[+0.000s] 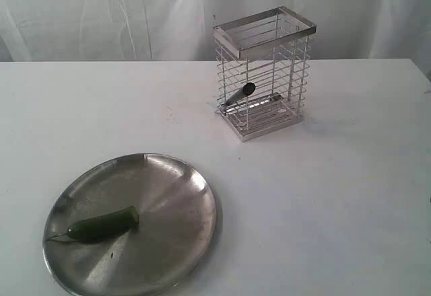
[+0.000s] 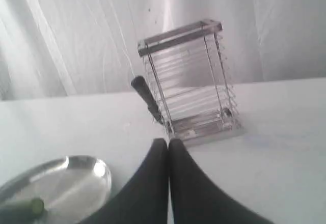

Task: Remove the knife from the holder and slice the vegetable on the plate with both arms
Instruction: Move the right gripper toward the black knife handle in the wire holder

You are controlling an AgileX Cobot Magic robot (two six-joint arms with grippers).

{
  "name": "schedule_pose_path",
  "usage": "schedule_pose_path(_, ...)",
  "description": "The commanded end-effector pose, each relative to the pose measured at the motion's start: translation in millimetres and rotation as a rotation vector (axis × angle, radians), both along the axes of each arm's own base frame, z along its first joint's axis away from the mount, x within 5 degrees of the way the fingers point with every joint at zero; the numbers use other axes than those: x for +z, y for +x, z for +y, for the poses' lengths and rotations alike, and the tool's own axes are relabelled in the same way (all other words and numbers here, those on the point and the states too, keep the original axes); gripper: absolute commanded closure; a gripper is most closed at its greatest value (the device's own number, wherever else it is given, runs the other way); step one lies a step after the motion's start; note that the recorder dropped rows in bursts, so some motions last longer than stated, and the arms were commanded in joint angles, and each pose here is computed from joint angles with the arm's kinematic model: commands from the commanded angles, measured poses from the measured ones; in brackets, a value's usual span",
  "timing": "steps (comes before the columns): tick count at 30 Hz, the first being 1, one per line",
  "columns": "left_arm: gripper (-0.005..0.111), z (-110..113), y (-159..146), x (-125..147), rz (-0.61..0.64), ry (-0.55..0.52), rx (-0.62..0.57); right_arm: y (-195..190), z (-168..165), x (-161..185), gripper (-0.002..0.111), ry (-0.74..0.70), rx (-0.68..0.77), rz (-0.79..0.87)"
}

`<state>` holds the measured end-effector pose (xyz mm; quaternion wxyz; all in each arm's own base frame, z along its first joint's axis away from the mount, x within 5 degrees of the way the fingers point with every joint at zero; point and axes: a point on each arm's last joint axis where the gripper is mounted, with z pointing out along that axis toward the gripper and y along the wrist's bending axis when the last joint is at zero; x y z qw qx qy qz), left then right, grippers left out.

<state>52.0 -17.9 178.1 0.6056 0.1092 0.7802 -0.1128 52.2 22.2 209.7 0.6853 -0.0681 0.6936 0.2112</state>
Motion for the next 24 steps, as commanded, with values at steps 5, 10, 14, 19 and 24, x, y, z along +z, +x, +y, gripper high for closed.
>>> schedule_pose_path(5, 0.107, 0.1, -0.1, -1.5, 0.000, 0.002, 0.000, -1.7, -6.2, 20.8, 0.108, 0.614, 0.031, -0.027)
schedule_pose_path(10, 0.107, 0.1, -0.1, -1.5, 0.000, 0.002, 0.000, -18.9, -8.9, 77.1, 0.108, 0.442, 0.046, -0.078)
schedule_pose_path(14, 0.107, 0.1, -0.1, -1.5, 0.000, 0.002, 0.000, -15.1, -2.0, 138.6, 0.108, 0.020, 0.041, 0.123)
schedule_pose_path(19, 0.107, 0.1, -0.1, -1.5, 0.000, 0.002, 0.000, 62.2, 39.2, 162.3, 0.097, -0.263, 0.161, 0.489)
schedule_pose_path(24, 0.107, 0.1, -0.1, -1.5, 0.000, 0.002, 0.000, 150.6, 83.1, 118.8, 0.055, -0.063, 0.170, 0.701)
